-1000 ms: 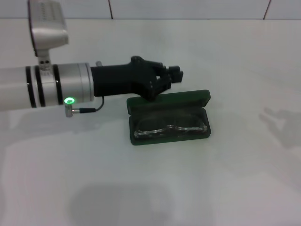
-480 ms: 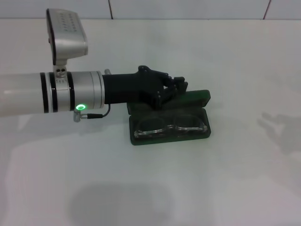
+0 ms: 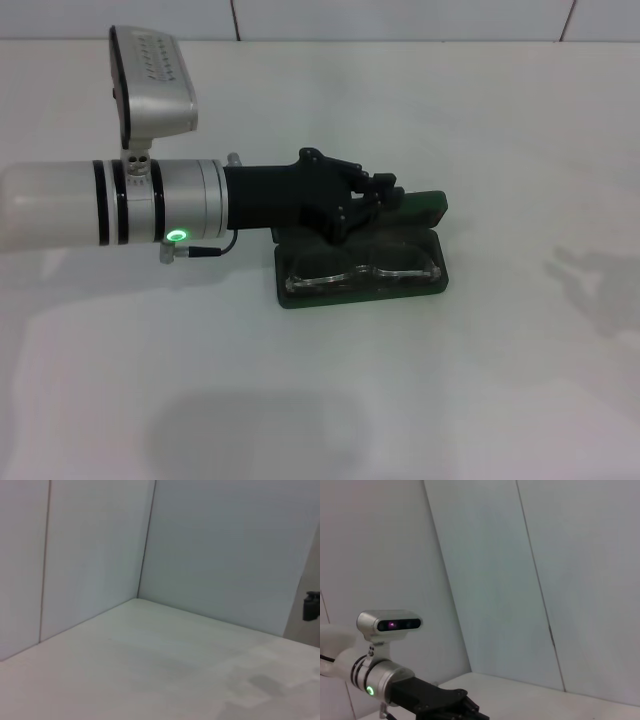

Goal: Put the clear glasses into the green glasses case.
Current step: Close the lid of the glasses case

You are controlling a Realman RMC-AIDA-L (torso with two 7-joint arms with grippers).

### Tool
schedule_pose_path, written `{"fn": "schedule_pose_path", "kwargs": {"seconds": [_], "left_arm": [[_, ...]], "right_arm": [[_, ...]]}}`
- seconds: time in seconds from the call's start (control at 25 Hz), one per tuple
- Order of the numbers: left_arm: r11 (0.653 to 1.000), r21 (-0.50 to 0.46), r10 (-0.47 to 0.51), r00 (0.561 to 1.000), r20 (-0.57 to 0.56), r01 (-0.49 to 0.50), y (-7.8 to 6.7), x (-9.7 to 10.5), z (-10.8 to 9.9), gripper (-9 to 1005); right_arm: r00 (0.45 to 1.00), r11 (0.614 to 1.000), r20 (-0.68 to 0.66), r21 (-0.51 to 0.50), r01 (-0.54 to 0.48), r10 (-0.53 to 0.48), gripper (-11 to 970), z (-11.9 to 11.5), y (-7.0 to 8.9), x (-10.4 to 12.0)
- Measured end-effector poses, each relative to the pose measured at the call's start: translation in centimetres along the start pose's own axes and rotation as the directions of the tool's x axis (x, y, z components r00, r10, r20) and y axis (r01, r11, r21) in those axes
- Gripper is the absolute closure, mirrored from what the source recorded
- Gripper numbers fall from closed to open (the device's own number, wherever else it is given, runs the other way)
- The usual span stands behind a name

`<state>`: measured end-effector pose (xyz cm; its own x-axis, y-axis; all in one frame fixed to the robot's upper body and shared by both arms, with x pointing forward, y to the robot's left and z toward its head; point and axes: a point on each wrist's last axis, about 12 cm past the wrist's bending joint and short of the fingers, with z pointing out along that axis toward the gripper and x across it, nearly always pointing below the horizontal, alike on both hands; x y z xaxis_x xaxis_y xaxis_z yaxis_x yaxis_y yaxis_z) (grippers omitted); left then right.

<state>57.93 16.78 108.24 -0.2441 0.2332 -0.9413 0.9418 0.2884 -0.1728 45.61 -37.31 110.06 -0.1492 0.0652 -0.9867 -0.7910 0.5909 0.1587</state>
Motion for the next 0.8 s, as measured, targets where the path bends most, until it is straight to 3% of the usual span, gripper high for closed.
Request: {"fn": "schedule_pose_path", "kwargs": {"seconds": [0.8], "left_arm": [[0.998, -0.067, -0.021, 1.0, -0.014, 0.02, 0.6, 0.6, 0.1, 836]], "right_arm": [[1.0, 0.999, 0.017, -0.044, 0.026, -0.025, 775, 1.6, 0.2, 0.8]]}}
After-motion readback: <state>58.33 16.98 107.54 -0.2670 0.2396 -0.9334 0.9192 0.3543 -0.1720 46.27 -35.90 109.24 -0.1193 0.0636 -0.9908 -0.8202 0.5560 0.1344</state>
